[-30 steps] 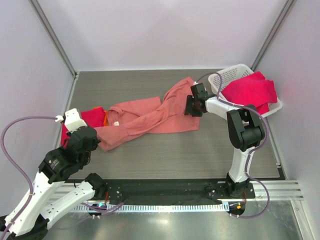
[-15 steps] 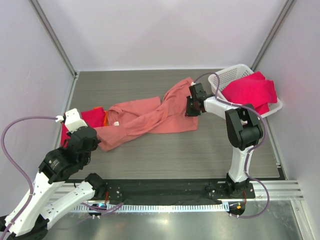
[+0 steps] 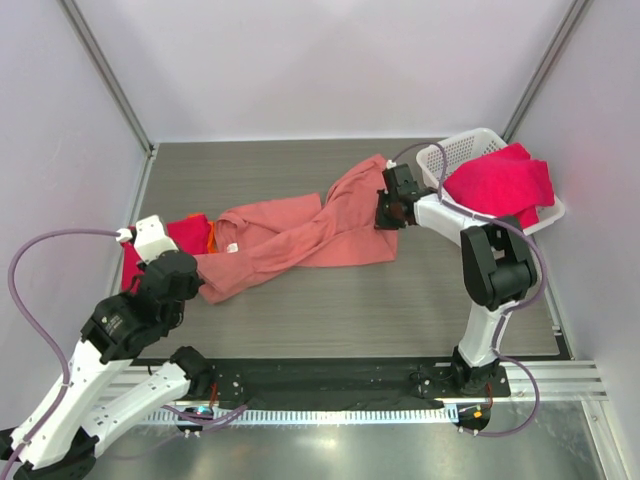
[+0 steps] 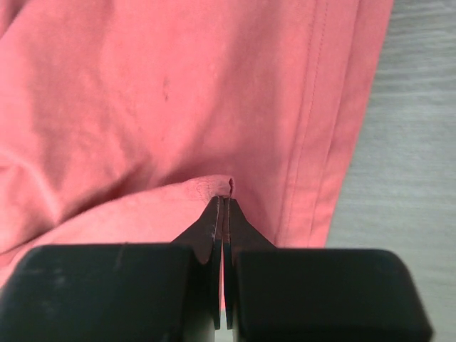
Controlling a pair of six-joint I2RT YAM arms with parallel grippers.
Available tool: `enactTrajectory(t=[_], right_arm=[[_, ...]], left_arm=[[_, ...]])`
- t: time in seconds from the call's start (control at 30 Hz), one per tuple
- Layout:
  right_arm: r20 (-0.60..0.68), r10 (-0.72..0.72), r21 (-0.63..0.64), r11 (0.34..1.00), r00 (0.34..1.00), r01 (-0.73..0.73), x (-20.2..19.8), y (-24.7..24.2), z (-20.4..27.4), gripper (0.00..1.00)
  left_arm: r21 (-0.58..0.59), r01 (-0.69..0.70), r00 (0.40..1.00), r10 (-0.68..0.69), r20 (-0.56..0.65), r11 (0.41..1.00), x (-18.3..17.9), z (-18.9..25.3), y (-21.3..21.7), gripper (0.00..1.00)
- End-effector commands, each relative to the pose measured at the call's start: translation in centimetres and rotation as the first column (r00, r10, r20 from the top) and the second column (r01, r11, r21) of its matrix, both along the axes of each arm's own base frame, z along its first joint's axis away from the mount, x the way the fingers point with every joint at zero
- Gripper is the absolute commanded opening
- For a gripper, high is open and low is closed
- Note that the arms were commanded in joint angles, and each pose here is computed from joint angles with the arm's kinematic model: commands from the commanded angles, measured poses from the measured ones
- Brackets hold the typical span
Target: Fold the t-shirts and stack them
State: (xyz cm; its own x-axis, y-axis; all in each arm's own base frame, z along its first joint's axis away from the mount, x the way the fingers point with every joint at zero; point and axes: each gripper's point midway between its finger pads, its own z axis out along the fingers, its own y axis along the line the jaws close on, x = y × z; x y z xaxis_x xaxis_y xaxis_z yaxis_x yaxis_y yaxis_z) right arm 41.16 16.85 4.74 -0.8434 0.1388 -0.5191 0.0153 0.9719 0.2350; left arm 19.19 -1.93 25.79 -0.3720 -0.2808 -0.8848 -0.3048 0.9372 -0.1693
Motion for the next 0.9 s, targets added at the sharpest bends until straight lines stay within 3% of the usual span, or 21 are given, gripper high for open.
enactTrajectory(t=[0.0,0.3,0.43,0.5,0.6,0.73,0.87], right_arm=[[0.060,-0.017,0.014,1.000,0.998,0.016,-0.6,-0.6,3.0,0.01],[-0.033,0.043,0.190,0.981,0.999,-0.036,-10.4,0.2,2.5,0.03],[-0.087,0.082,0.255,0.965,0.993,-0.058,-14.9,0.5,1.8,0.10],[-0.118,0.107,0.271,0.960,0.987,-0.071,-16.3,0.7,1.4,0.21],[-0.150,0.130,0.270,0.959,0.980,-0.085,-17.8,0.7,0.9,0.29],[-0.121,0.123,0.260,0.962,0.985,-0.088,-17.7,0.5,1.5,0.56],[-0.113,0.133,0.259,0.961,0.985,-0.100,-17.3,0.9,1.8,0.60]], left_arm=[[-0.012,-0.005,1.000,0.005,0.025,1.000,0.5,0.5,-0.3,0.00],[-0.011,0.009,1.000,-0.009,0.018,1.000,0.7,0.4,-0.6,0.00],[-0.016,0.011,1.000,-0.010,0.022,1.000,0.6,0.4,-0.6,0.00],[-0.019,0.011,1.000,-0.010,0.026,1.000,0.5,0.5,-0.5,0.00],[-0.021,0.010,1.000,-0.009,0.030,1.000,0.5,0.6,-0.4,0.00],[-0.021,0.010,1.000,-0.009,0.030,1.000,0.5,0.6,-0.4,0.00],[-0.019,0.012,1.000,-0.011,0.028,1.000,0.5,0.5,-0.5,0.00]])
